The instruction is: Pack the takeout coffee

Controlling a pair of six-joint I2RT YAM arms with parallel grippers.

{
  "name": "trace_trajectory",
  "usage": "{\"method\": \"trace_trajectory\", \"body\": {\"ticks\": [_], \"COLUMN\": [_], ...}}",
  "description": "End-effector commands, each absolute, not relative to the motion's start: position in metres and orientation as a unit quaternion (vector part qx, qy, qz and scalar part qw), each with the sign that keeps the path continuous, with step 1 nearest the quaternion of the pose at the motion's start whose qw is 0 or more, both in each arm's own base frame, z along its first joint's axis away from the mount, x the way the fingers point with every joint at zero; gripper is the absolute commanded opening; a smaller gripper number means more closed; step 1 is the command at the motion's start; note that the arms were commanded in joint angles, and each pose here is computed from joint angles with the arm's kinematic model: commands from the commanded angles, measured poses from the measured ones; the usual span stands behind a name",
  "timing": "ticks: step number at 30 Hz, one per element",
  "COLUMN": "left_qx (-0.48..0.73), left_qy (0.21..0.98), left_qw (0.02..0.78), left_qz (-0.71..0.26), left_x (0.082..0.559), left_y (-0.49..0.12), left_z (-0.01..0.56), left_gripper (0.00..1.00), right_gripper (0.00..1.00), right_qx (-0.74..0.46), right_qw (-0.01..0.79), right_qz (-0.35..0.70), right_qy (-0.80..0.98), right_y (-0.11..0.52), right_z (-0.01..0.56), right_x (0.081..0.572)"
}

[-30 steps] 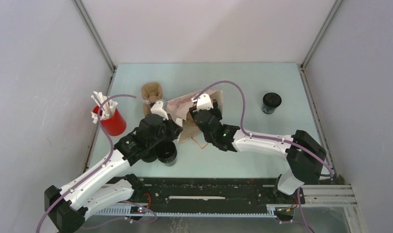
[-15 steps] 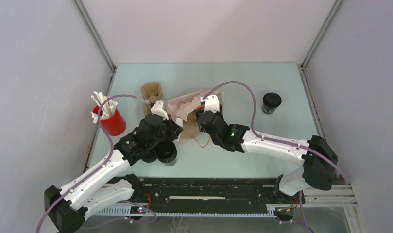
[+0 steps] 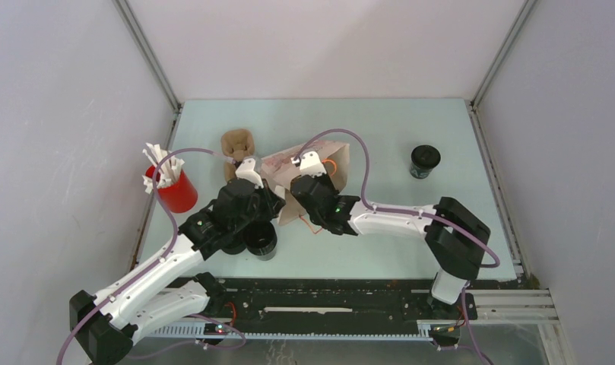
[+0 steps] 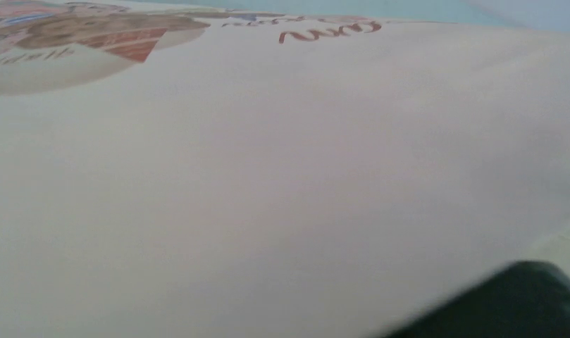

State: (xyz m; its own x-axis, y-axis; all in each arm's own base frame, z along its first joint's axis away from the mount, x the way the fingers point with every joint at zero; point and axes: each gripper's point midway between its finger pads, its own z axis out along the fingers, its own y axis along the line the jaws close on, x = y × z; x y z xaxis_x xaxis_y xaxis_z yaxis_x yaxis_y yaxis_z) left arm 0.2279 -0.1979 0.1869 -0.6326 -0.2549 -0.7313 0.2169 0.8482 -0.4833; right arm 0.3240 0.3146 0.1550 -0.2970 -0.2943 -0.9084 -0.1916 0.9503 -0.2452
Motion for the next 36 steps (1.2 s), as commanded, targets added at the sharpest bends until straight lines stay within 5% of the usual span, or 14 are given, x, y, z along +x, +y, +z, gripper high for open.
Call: {"method": "trace_trajectory", "body": {"ticks": [1, 9, 17, 27, 36], "left_qx": [-0.017, -0.019, -0.019, -0.034, -0.038], "left_qy": [0.842, 0.841, 0.841, 0.851, 0.851], "left_qw": [0.451, 0.453, 0.456, 0.431, 0.435], "left_qz": [-0.296, -0.295, -0.292, -0.296, -0.294], "left_x": [0.232, 0.233, 0.233, 0.235, 0.238], "left_y": [-0.202, -0.202, -0.2, -0.208, -0.208], "left_z": [0.218, 0.218, 0.223, 0.24, 0.244], "left_gripper": [0.0, 0.0, 0.0, 0.0, 0.0], "right_gripper": [0.36, 0.67, 0.81, 0.84, 0.84], "right_qx": [-0.147, -0.197, -0.251, -0.26, -0.07], "right_qw": [0.614, 0.634, 0.575, 0.467, 0.441], "right_qz": [-0.088, -0.114, -0.059, 0.087, 0.121], "right_qy": [0.77, 0.739, 0.776, 0.841, 0.886], "right_y": [0.315, 0.323, 0.312, 0.276, 0.192], "right_z": [0.188, 0.207, 0.234, 0.264, 0.3], "right_x": [0.347, 0.348, 0.27, 0.19, 0.238]}}
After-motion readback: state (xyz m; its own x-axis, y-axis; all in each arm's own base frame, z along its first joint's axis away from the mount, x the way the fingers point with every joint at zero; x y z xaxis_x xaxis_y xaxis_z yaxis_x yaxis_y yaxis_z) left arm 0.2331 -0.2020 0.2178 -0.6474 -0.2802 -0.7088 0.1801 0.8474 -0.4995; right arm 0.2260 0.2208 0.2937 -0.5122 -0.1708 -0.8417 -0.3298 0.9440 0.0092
